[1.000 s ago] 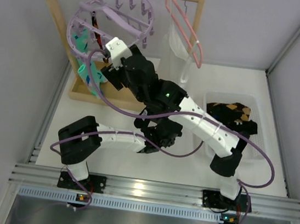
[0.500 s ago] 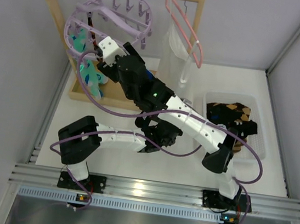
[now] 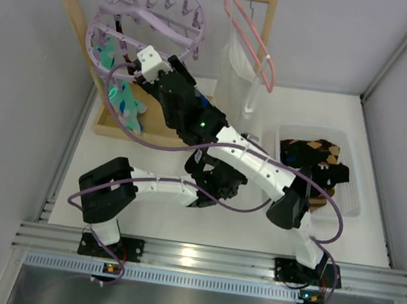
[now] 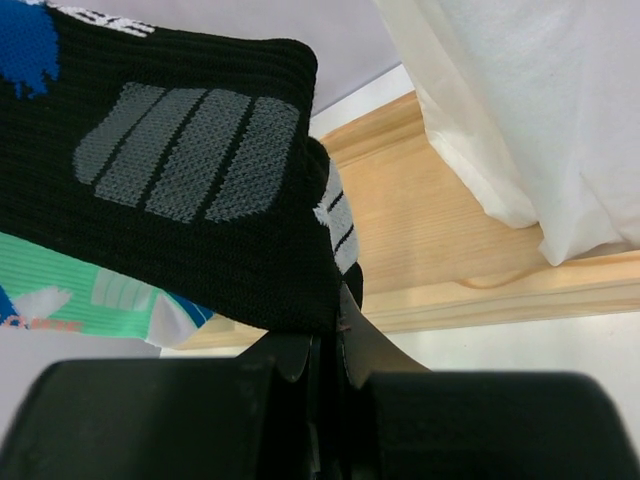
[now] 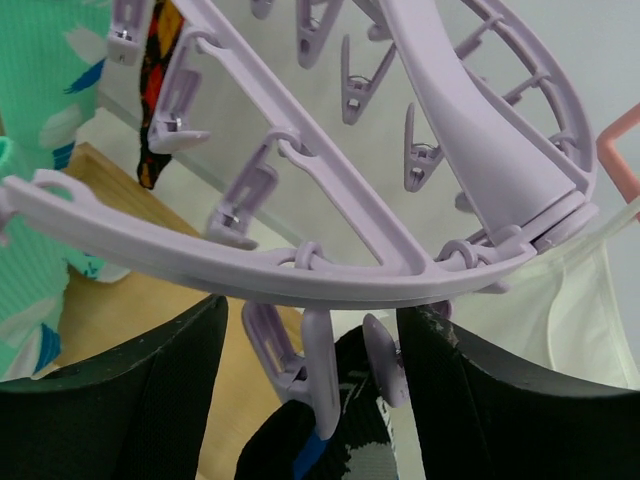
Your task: Remove the socks clipped to the hanger
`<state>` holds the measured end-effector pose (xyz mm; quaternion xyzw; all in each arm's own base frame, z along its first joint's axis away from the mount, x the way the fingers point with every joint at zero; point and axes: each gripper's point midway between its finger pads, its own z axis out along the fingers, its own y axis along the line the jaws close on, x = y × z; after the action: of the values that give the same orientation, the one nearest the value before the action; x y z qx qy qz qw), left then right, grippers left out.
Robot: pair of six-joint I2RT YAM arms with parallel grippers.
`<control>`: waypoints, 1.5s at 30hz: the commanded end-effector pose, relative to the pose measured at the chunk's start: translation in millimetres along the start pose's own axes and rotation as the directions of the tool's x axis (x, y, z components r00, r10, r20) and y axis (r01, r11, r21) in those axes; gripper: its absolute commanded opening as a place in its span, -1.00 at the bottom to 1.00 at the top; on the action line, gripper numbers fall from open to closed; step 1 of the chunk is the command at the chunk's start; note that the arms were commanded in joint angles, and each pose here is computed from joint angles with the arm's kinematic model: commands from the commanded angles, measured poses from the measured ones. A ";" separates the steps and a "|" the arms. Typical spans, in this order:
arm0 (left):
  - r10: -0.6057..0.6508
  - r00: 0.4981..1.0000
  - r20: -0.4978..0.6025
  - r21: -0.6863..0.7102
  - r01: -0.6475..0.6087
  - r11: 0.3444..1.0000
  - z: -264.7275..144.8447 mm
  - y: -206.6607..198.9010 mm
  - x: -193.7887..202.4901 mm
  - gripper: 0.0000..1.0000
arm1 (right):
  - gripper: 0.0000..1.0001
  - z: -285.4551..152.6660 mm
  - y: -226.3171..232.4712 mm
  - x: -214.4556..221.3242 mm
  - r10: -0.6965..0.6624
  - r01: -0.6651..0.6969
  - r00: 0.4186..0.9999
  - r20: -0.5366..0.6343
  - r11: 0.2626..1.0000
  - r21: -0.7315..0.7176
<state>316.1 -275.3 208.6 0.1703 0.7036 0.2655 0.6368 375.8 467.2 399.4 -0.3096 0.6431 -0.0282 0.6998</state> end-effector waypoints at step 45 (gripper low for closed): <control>-0.453 0.891 0.011 0.332 0.424 0.842 -62.3 -3.1 -0.4 -1.00 | 0.33 -47.3 -43.1 -29.4 0.193 -0.196 0.969 0.156 0.981 0.004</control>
<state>264.9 -281.2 189.6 0.1559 0.7234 0.0852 0.6672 369.3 449.5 391.8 -0.2776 0.6358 -0.0035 0.7202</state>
